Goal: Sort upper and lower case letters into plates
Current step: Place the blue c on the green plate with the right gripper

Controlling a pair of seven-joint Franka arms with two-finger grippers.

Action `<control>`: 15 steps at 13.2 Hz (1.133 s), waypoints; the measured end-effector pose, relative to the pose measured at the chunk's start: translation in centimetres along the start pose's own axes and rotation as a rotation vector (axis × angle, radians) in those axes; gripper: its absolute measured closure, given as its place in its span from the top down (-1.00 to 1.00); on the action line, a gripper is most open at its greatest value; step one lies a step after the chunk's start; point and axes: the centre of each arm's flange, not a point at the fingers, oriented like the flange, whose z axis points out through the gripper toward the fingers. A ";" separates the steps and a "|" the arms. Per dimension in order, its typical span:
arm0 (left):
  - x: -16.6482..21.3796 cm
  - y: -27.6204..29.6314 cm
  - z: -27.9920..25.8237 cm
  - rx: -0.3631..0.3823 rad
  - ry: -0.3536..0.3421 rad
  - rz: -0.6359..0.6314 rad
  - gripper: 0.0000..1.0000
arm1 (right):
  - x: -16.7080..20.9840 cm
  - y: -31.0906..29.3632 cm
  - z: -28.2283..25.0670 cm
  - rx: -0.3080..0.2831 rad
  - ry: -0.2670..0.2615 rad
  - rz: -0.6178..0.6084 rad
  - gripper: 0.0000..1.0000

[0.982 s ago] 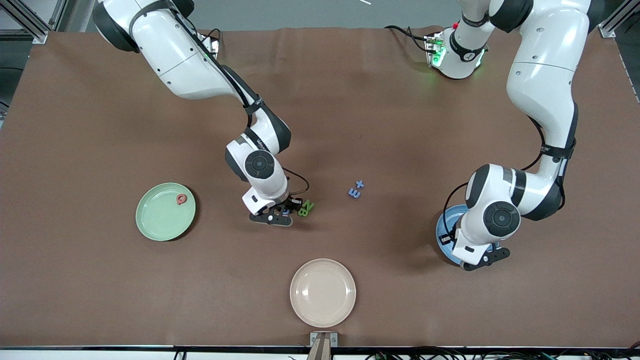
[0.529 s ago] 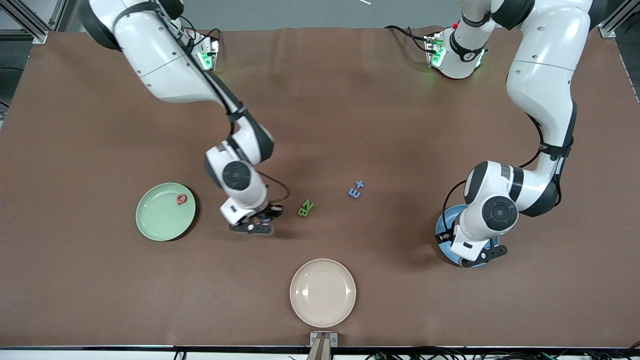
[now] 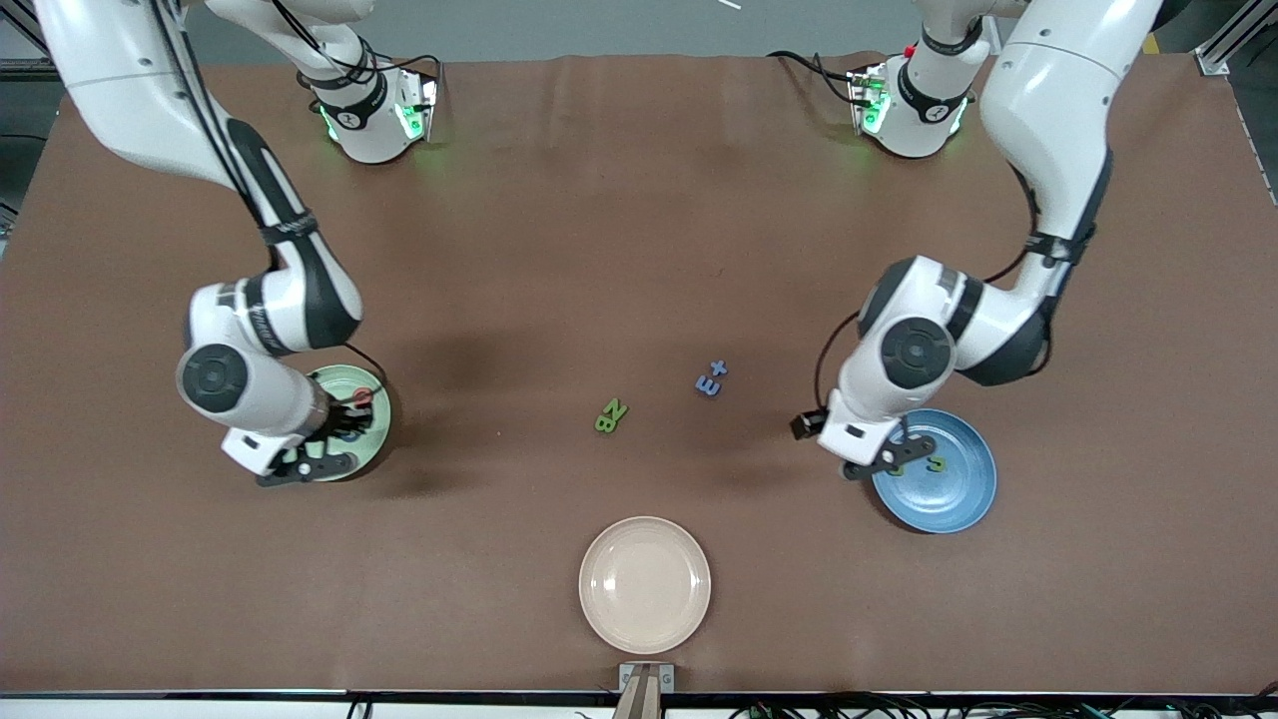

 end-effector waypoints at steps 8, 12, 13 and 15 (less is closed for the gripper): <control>-8.8 5.9 6.1 -0.069 0.005 -0.101 0.74 | -6.6 5.6 6.7 0.039 -0.020 -0.024 -0.30; -13.2 8.4 7.1 -0.063 -0.004 -0.070 0.53 | -5.5 4.3 5.1 0.045 0.015 -0.036 0.44; -13.7 8.5 7.4 -0.058 -0.007 -0.063 0.45 | -4.8 3.5 4.1 0.053 0.028 -0.023 0.67; -14.6 8.4 8.3 -0.062 -0.010 -0.052 0.39 | -2.9 0.2 1.7 0.072 0.039 0.049 1.00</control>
